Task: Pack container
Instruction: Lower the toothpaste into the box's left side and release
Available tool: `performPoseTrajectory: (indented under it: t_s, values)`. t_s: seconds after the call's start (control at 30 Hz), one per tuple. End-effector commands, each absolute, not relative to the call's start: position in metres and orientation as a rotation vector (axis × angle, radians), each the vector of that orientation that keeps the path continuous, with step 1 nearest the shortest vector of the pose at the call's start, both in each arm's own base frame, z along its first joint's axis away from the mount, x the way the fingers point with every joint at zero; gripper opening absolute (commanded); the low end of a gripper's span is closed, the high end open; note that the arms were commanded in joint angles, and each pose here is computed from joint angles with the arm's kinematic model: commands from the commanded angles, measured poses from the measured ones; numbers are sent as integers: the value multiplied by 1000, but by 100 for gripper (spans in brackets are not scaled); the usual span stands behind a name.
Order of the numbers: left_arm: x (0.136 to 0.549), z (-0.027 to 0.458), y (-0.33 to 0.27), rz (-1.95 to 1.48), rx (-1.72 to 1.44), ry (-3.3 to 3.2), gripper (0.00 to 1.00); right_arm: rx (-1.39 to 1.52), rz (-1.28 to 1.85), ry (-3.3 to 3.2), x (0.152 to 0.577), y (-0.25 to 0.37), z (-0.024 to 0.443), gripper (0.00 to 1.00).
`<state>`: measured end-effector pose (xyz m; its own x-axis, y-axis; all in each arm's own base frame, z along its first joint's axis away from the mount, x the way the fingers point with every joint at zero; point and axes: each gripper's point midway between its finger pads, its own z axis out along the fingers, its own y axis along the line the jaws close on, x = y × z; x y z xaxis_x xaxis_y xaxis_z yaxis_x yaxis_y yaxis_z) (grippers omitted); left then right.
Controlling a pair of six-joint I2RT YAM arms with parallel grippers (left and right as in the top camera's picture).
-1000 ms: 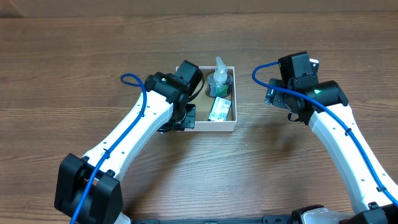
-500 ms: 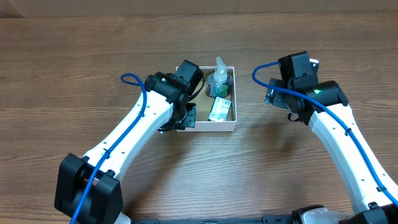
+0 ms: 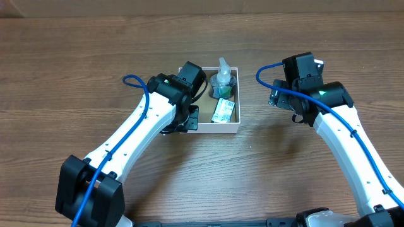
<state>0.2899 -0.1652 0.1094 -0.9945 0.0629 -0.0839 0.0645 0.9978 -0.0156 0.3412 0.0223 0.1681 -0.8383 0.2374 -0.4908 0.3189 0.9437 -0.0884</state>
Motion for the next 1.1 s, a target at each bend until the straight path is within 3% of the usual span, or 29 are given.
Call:
performPoseTrajectory:
  t_s: [0.0, 1.07]
  values:
    - [291, 105, -163, -1, 88, 3061, 4, 415, -221, 2560, 346, 20, 182, 100]
    - [300, 98, -164, -1, 72, 3017, 4, 415, -221, 2560, 346, 20, 182, 100]
